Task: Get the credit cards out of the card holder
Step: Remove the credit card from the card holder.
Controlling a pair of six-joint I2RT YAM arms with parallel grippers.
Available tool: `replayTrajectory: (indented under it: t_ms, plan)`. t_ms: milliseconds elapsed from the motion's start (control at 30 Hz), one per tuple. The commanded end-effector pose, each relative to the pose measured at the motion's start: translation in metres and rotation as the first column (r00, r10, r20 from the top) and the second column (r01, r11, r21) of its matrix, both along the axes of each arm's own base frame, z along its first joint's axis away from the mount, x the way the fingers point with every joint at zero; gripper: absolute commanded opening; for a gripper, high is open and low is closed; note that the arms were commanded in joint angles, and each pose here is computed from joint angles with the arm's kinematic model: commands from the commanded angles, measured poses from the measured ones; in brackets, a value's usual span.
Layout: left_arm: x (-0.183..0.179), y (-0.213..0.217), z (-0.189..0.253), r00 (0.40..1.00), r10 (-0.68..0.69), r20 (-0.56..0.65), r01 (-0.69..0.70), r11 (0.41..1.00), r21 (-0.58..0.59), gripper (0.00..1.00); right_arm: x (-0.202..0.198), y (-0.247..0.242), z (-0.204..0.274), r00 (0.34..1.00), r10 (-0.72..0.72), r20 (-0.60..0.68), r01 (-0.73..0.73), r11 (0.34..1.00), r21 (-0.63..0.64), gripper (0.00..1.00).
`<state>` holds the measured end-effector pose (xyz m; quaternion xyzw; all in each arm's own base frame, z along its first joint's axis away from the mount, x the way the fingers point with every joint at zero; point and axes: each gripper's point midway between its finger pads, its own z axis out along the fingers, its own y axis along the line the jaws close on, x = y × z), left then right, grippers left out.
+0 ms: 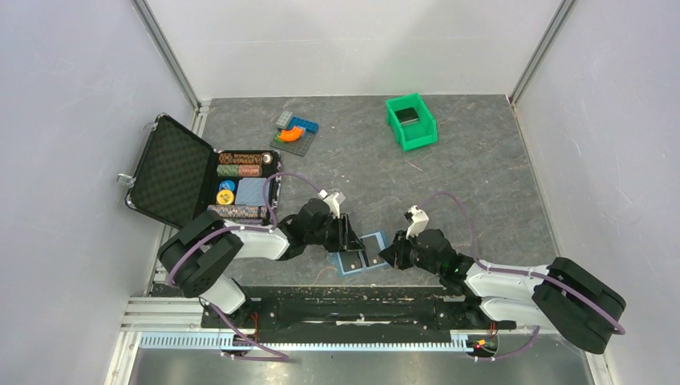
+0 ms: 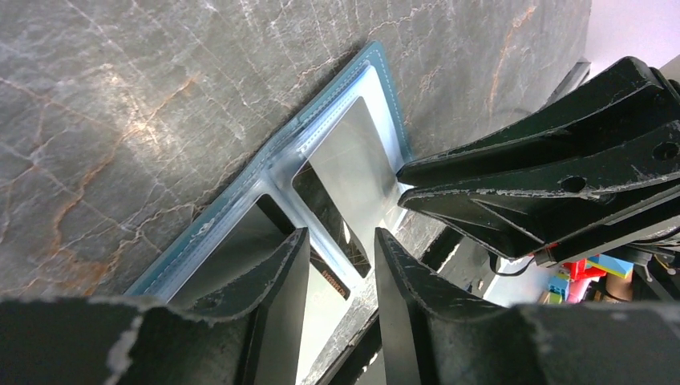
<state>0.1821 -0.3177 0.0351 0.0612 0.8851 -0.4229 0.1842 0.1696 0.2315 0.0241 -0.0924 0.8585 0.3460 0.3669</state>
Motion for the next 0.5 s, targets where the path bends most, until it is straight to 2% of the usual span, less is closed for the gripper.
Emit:
replayTrajectory:
  t_ms: [0, 133, 300, 467]
  plan:
    - [0.0038, -0.0039, -0.0057, 0.999, 0.039, 0.013, -0.039, 0.999, -0.027, 0.43, -0.0147, -0.0131, -0.0220, 0.997, -0.002, -0.073, -0.003, 0.998, -0.055, 0.22]
    - [0.0030, -0.0110, -0.0075, 1.000, 0.029, 0.000, -0.029, 0.999, -0.045, 0.43, -0.0157, -0.0130, -0.0227, 0.997, -0.005, -0.083, 0.001, 0.999, -0.050, 0.21]
    - [0.0038, -0.0065, -0.0149, 0.998, 0.063, 0.003, -0.063, 0.998, -0.014, 0.42, -0.0139, -0.0115, -0.0223, 0.997, -0.006, -0.082, 0.002, 0.999, -0.052, 0.21]
    - [0.0018, -0.0055, -0.0113, 0.997, 0.079, 0.001, -0.079, 0.997, -0.025, 0.38, -0.0162, -0.0119, -0.0252, 0.996, -0.001, -0.092, -0.004, 0.999, -0.054, 0.21]
